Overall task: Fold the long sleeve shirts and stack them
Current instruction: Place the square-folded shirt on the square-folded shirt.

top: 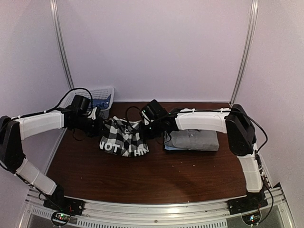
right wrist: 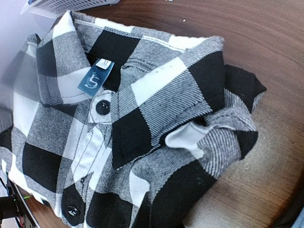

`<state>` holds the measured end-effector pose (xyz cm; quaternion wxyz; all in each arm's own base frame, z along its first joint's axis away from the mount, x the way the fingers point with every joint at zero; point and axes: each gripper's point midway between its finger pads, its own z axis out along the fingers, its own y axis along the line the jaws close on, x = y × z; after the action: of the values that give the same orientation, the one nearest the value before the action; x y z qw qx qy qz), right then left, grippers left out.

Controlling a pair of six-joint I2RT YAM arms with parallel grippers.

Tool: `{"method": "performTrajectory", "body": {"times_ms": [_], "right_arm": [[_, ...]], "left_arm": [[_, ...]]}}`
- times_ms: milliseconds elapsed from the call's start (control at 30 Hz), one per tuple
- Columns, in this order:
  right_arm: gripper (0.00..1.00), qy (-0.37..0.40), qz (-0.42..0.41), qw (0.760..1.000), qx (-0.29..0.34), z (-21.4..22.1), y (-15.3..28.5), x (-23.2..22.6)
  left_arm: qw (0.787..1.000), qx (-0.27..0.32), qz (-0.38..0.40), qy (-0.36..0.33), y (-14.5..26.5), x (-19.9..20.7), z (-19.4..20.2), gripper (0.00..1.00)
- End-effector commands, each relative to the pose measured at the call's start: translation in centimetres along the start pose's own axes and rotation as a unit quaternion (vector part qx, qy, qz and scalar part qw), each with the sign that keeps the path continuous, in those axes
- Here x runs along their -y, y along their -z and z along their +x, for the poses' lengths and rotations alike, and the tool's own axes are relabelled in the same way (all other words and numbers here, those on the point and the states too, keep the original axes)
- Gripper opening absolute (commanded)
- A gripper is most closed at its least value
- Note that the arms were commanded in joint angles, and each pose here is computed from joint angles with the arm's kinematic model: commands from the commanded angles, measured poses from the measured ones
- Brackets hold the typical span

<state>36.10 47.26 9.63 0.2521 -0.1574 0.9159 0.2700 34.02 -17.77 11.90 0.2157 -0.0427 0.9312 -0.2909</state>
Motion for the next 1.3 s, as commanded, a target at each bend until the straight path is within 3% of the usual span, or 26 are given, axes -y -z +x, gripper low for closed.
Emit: {"method": "performTrajectory", "body": {"times_ms": [0, 333, 700, 933, 1267], "right_arm": [[0.0, 0.024, 0.006, 0.998, 0.053, -4.6, 6.0, -1.1], [0.0, 0.017, 0.09, 0.991, 0.099, -6.9, 15.0, 6.2], [0.0, -0.038, 0.188, 0.974, 0.117, -4.5, 22.7, 17.7], [0.0, -0.066, 0.224, 0.966, 0.113, -1.8, 25.3, 22.6], [0.0, -0.094, 0.239, 0.962, 0.097, 0.4, 25.5, 27.0]], "left_arm": [[0.997, 0.026, 0.059, -0.032, 2.3, 6.1, -2.3, 0.0], [0.987, 0.04, 0.136, -0.08, 1.5, 17.1, -3.8, 0.0], [0.971, 0.009, 0.206, -0.123, -5.7, 28.2, -3.0, 0.0], [0.965, -0.018, 0.228, -0.126, -9.8, 31.7, -1.3, 0.0], [0.967, -0.041, 0.224, -0.115, -13.7, 31.7, -0.1, 0.0]]}}
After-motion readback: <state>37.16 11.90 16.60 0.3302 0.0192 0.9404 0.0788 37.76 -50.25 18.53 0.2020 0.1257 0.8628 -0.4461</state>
